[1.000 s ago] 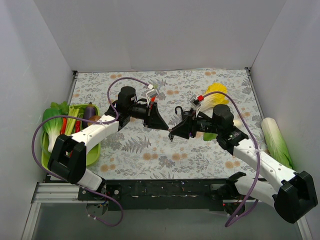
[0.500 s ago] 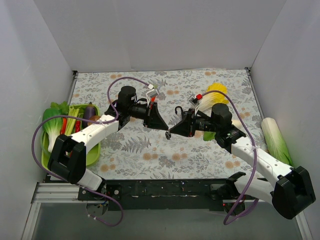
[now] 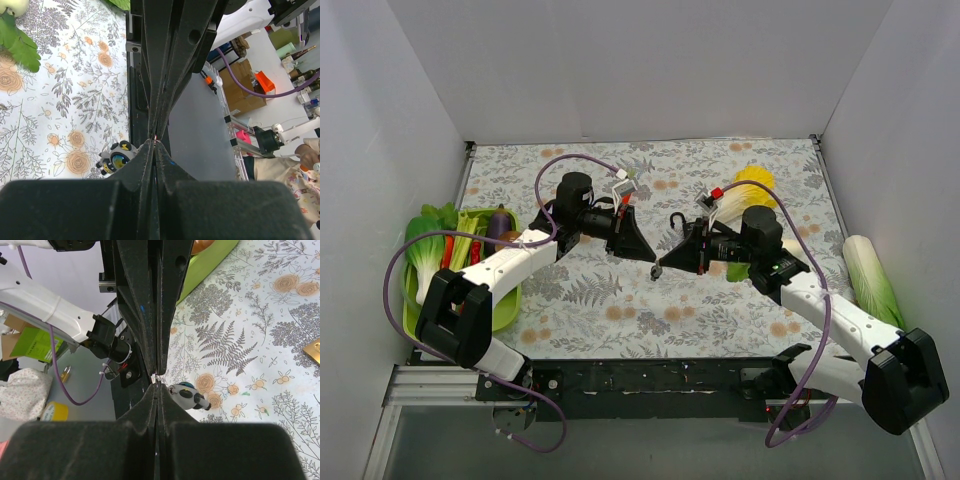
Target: Unlock with the key
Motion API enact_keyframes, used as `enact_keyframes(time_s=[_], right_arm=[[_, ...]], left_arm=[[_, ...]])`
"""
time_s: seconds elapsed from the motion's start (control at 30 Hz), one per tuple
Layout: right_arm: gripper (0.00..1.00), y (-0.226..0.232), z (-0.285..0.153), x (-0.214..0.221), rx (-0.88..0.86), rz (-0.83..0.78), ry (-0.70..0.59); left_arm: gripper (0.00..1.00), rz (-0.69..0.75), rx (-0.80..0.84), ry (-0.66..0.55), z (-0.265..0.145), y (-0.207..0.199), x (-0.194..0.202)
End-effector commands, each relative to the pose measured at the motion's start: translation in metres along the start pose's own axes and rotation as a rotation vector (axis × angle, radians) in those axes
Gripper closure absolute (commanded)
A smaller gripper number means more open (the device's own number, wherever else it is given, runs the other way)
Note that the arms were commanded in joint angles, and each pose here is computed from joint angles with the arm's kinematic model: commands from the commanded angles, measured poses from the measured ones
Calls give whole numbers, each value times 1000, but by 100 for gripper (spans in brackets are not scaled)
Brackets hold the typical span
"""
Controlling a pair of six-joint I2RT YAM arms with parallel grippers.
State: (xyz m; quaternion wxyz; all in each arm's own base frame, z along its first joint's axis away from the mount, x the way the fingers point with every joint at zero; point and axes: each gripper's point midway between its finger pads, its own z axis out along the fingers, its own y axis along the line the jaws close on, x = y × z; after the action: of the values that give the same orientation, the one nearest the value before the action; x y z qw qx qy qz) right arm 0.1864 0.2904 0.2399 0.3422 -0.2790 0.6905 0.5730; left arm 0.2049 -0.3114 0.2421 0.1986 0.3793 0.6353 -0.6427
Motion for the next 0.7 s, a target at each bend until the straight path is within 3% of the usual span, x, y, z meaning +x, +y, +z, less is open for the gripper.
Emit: enact_keyframes(time_s=[0.0, 0.13, 0.17, 0.27, 0.3, 0.37, 0.47, 0.67], right_arm=[[99, 11, 2, -9, -59, -39, -21], [99, 9, 2, -9, -49, -37, -28], [99, 8, 2, -9, -44, -35, -31], [99, 5, 1, -9, -22, -33, -50], [99, 4, 0, -7, -14, -26, -57], [99, 0, -1, -9, 10, -27, -79], [99, -4, -3, -11, 44, -25, -108], [99, -19, -12, -6, 140, -20, -158]], left_arm=[[100, 64, 12, -3, 4, -8, -11], [100, 67, -12, -14, 5, -6, -14], [85, 67, -19, -16, 5, -5, -13], [61, 77, -76, -43, 5, 3, -18], [46, 84, -97, -56, 4, 4, -21], [34, 90, -186, -98, 2, 17, -27], [3, 113, -299, -165, -5, 28, -39], [2, 83, -489, -277, -23, 52, -56]])
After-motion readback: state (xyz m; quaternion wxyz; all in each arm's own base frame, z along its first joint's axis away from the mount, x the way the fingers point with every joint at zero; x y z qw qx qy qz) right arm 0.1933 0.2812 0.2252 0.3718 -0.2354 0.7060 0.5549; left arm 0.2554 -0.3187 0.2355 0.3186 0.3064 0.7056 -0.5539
